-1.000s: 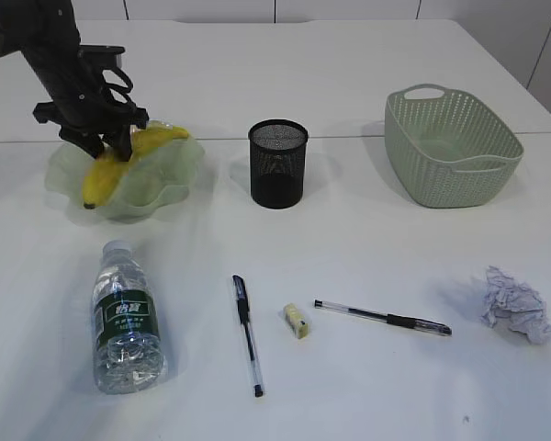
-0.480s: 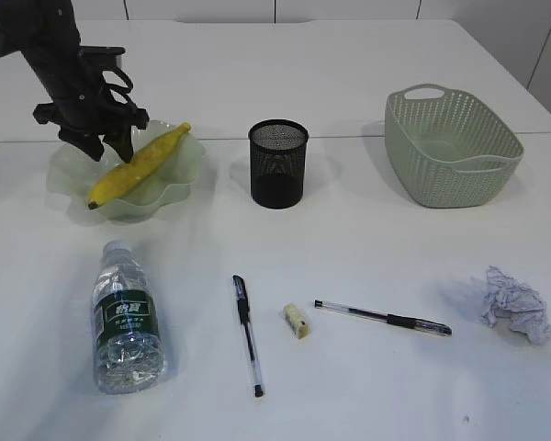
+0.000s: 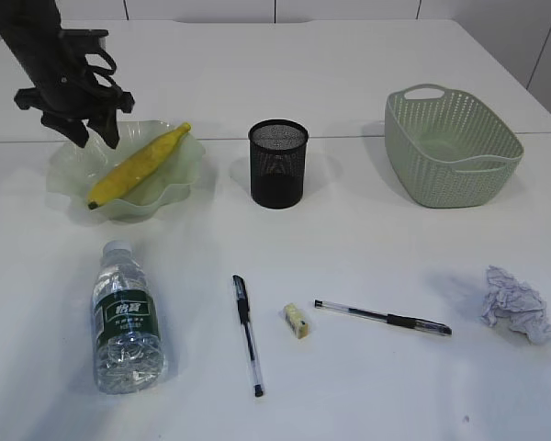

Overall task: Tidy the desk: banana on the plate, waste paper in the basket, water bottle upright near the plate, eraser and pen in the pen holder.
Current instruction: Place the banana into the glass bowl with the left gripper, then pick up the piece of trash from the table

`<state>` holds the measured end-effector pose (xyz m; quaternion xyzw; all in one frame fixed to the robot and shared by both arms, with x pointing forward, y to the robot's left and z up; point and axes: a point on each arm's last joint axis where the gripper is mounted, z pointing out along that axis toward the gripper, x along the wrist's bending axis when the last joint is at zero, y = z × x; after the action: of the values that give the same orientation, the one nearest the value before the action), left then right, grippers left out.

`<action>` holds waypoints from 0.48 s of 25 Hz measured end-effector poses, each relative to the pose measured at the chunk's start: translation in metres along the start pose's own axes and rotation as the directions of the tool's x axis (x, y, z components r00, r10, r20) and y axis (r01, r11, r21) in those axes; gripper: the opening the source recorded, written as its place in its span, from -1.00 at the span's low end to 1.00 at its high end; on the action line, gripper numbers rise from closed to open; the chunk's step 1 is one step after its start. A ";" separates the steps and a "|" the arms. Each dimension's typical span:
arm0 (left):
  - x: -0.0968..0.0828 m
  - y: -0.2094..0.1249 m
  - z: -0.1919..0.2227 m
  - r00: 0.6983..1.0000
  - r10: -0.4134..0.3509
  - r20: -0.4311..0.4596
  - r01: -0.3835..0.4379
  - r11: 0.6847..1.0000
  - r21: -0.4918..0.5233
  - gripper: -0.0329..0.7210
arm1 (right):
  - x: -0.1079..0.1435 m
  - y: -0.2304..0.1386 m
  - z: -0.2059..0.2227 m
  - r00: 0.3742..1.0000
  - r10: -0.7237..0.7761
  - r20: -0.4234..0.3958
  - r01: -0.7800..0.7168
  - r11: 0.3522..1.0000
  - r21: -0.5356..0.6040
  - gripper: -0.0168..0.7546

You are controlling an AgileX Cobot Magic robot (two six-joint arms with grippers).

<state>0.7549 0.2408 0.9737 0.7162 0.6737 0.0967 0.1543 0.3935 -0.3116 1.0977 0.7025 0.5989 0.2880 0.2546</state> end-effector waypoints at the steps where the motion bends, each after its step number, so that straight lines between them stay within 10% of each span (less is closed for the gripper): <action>1: 0.003 0.001 -0.007 1.000 -0.006 -0.002 0.006 1.000 -0.010 0.03 | 0.000 0.001 0.005 1.000 -0.004 0.001 0.004 1.000 0.018 0.08; 12: 0.015 0.004 -0.073 1.000 -0.030 -0.003 0.030 0.998 -0.046 0.02 | -0.002 0.029 0.048 0.990 -0.140 -0.016 0.140 0.978 0.156 0.10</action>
<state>0.7344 0.2619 1.0422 0.7021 0.6822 0.1114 0.1709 0.4477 -0.3184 1.0839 0.6758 0.6683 0.2230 0.2168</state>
